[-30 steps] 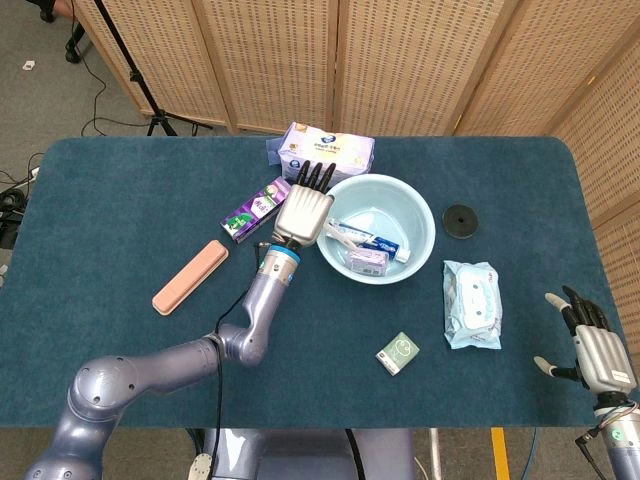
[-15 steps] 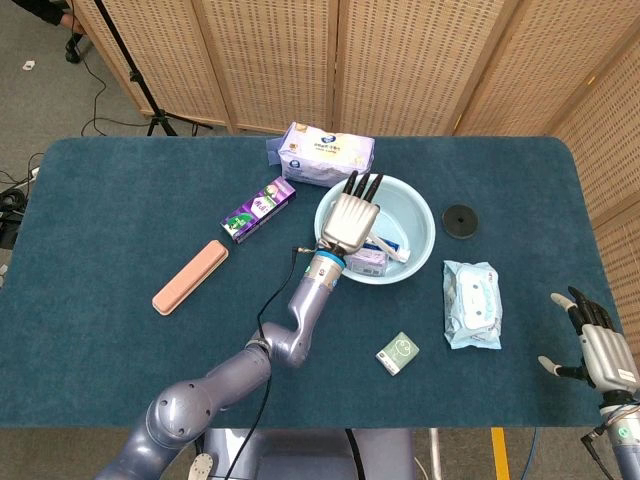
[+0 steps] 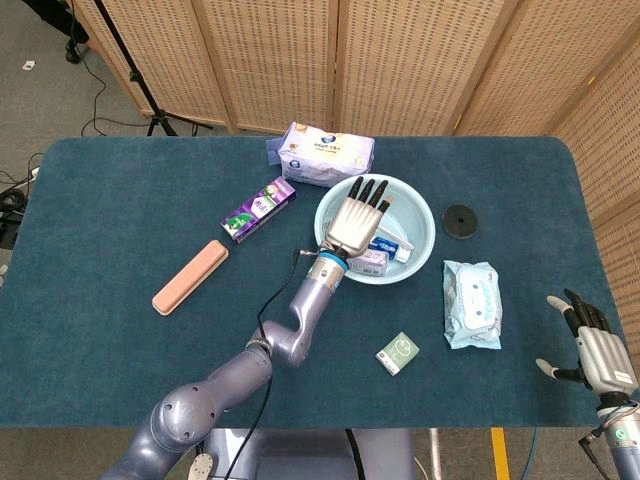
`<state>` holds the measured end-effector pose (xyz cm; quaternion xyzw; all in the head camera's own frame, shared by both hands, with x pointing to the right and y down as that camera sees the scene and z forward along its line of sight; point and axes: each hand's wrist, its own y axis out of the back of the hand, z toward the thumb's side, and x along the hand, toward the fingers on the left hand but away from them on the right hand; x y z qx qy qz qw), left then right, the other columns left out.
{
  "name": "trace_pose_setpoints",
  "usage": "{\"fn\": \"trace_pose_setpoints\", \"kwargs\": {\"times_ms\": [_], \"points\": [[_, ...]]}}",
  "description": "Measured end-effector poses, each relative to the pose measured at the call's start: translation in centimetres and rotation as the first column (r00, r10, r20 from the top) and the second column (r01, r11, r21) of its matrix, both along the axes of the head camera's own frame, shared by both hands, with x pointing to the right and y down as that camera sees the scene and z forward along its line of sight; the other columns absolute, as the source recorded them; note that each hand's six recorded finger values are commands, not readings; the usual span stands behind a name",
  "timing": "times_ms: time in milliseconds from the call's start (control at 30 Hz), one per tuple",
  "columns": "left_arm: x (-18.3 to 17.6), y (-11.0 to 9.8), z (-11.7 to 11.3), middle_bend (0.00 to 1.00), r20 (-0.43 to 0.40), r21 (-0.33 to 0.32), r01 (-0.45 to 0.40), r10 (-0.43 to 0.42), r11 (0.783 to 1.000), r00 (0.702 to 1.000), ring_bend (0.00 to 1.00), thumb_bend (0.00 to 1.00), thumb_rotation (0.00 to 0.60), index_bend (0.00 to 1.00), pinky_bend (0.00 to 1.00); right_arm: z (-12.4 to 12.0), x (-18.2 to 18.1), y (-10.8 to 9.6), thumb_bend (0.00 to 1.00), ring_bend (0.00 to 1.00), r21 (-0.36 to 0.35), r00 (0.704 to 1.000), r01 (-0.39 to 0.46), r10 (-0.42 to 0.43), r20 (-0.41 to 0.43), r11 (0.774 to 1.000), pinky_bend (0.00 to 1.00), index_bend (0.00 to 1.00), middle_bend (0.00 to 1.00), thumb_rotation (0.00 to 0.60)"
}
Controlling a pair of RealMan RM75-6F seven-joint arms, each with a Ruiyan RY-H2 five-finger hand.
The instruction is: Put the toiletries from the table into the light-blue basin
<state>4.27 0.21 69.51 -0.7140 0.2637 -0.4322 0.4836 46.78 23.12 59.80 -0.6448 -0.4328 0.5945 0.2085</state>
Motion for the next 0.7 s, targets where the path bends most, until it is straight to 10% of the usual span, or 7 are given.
{"fn": "trace_pose_setpoints", "kwargs": {"times_ms": [700], "points": [[-10.0,-1.5,-3.3,0.00,0.078,-0.024,0.040,-0.038,0.999,0.996,0.00,0.17,0.600,0.12,0.00,-0.6,-1.9,0.3,0.21,0.00,0.011,0.998,0.065,-0.065,-0.008,0.998,0.00,0.12,0.00,0.600]]}}
